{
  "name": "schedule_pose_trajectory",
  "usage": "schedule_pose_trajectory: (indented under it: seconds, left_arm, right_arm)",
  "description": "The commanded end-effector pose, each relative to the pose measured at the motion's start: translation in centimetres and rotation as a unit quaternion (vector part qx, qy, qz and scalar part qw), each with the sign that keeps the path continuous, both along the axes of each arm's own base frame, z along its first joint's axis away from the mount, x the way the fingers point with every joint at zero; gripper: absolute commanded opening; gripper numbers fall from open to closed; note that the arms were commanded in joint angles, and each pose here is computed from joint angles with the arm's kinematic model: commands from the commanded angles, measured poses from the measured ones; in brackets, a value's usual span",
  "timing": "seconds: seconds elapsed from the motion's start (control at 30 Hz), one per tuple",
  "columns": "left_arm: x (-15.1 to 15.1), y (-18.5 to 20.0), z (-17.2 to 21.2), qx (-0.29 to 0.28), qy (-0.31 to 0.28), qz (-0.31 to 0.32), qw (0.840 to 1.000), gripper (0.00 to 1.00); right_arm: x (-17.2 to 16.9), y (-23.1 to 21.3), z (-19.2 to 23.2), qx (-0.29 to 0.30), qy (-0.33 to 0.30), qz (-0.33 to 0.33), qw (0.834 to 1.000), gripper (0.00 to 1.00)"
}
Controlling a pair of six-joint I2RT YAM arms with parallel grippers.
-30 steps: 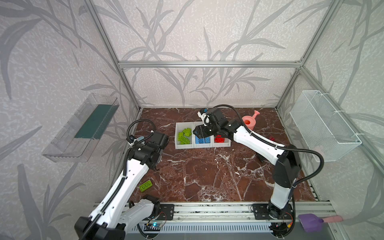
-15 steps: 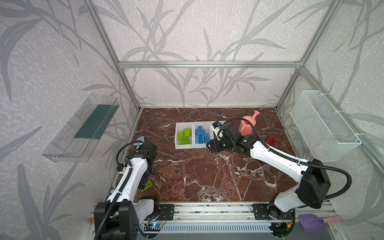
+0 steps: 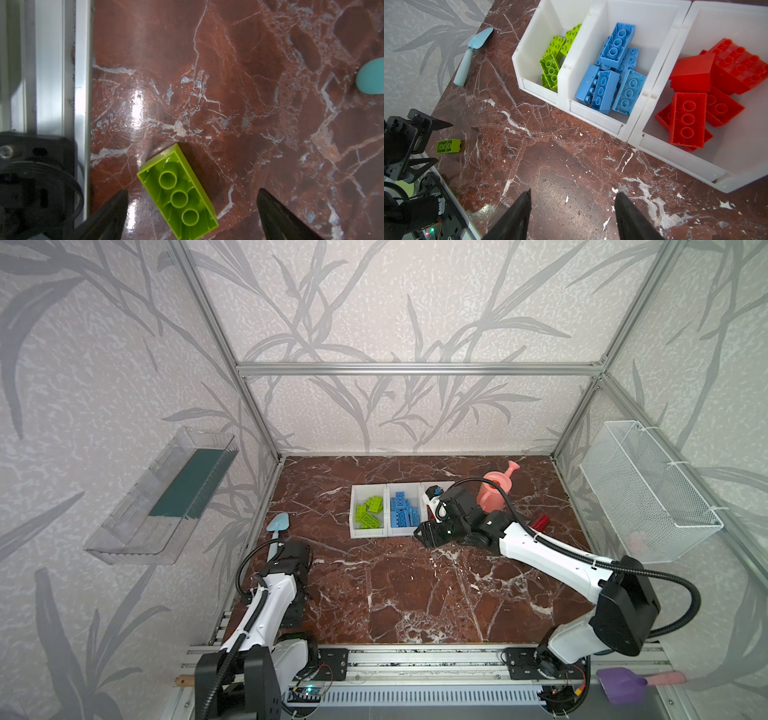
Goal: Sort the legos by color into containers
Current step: 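Grasp the last lime-green brick near the robot with left gripper, then carry the lime-green brick with left gripper and drop it in the green compartment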
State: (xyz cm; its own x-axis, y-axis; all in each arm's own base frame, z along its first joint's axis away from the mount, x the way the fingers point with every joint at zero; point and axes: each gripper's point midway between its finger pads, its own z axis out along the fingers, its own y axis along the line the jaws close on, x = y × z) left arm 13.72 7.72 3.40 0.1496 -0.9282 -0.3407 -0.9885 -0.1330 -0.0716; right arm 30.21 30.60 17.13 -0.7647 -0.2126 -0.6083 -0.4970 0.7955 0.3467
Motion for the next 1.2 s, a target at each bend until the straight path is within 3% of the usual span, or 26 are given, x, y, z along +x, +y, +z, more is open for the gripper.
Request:
schedule_pose_trajectory:
  seconds: [0.0, 0.23, 0.47, 0.7, 0.73, 0.8, 0.97, 1.17]
  left_arm:
    - [0.6, 0.3, -0.4, -0.004, -0.023, 0.034, 0.999, 0.96]
    - [1.4, 0.5, -1.5, -0.026, -0.015, 0.039, 0.999, 0.90]
    - [1.7, 0.6, -2.3, -0.037, -0.001, 0.039, 0.999, 0.77]
    - [2.1, 1.1, -1.8, -0.031, 0.035, 0.026, 0.999, 0.41]
    - [2.3, 1.1, -1.8, -0.035, 0.043, 0.021, 0.998, 0.30]
    - [2.6, 0.9, -2.1, -0.045, 0.057, 0.011, 0.997, 0.23]
    - [4.1, 0.3, -2.0, -0.067, 0.049, -0.020, 0.996, 0.18]
    - [6.1, 1.2, 1.7, -0.013, 0.041, -0.079, 0.996, 0.16]
  right_arm:
    - [0.3, -0.4, -0.5, 0.003, 0.005, -0.001, 1.000, 0.65]
    - [0.4, -0.5, -1.2, -0.002, 0.012, -0.002, 1.000, 0.65]
    - [0.7, -0.6, -1.4, -0.003, 0.014, -0.004, 1.000, 0.65]
    - [0.8, -0.6, -2.0, -0.007, 0.021, -0.005, 1.000, 0.64]
    - [0.9, -0.7, -2.0, -0.007, 0.020, -0.008, 1.000, 0.64]
    - [1.0, -0.8, -2.1, -0.009, 0.022, -0.012, 1.000, 0.64]
    - [1.0, -1.0, -2.0, -0.009, 0.018, -0.014, 1.000, 0.64]
    - [0.7, -1.2, -1.5, -0.002, 0.013, -0.015, 1.000, 0.64]
